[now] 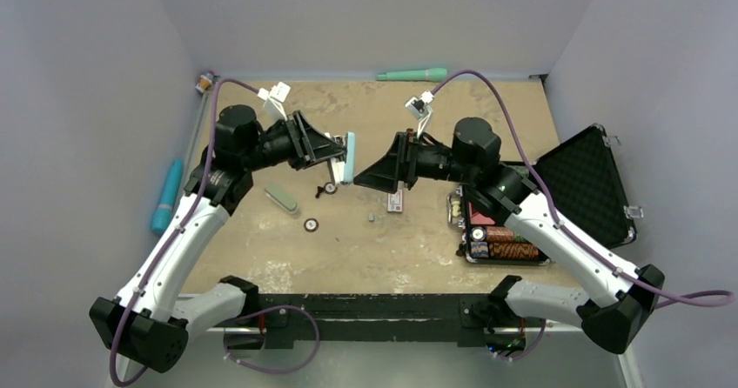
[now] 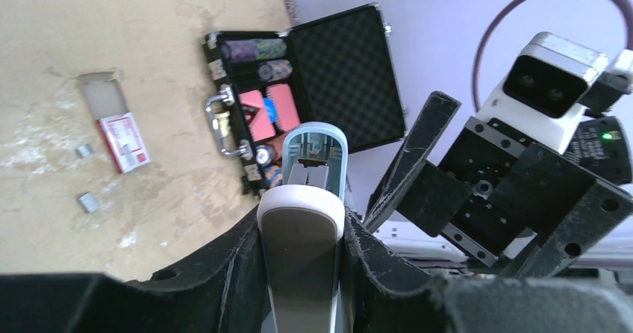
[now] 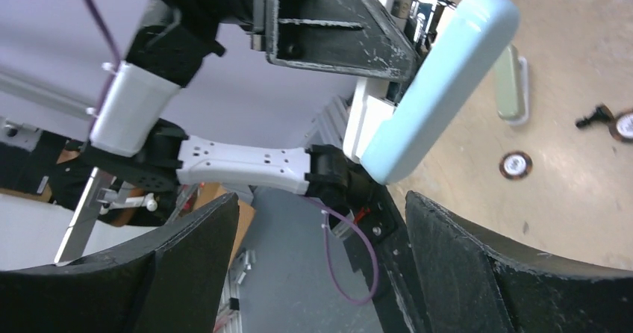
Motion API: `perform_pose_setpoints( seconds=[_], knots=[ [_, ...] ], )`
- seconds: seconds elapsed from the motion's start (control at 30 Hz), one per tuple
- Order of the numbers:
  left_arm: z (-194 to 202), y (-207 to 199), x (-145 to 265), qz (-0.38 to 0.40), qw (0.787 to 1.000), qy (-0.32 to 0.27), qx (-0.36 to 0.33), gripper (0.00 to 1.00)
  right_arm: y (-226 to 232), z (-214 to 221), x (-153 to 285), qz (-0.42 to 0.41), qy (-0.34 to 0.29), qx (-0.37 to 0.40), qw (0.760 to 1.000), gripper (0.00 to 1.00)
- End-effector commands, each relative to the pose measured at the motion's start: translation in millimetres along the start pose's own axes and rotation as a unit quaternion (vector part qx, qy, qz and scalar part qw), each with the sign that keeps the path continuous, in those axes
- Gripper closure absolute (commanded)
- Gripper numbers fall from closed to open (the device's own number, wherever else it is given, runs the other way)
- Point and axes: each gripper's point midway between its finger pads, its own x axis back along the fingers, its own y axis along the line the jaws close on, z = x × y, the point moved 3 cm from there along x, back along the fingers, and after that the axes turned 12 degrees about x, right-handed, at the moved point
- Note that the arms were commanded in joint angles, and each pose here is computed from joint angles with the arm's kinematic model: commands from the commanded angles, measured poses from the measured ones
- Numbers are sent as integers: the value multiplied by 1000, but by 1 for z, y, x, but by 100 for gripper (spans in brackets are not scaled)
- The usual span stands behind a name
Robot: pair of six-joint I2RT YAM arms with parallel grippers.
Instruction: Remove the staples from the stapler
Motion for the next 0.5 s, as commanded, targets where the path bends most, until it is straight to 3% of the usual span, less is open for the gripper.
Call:
perform_pose_setpoints(
  seconds=[0.0,0.27,0.47],
  knots=[
    [-5,-65,22,121,992,-16,-10,100,41,-33,15,-76,-70,59,993,14],
    [-9,-108,41,239,970,-44,7,100,66,-60,35,-87,-135,88,983,15],
    [-7,-119,47,264,964,-41,-3,100,63,-64,30,-84,-138,79,984,18]
  ],
)
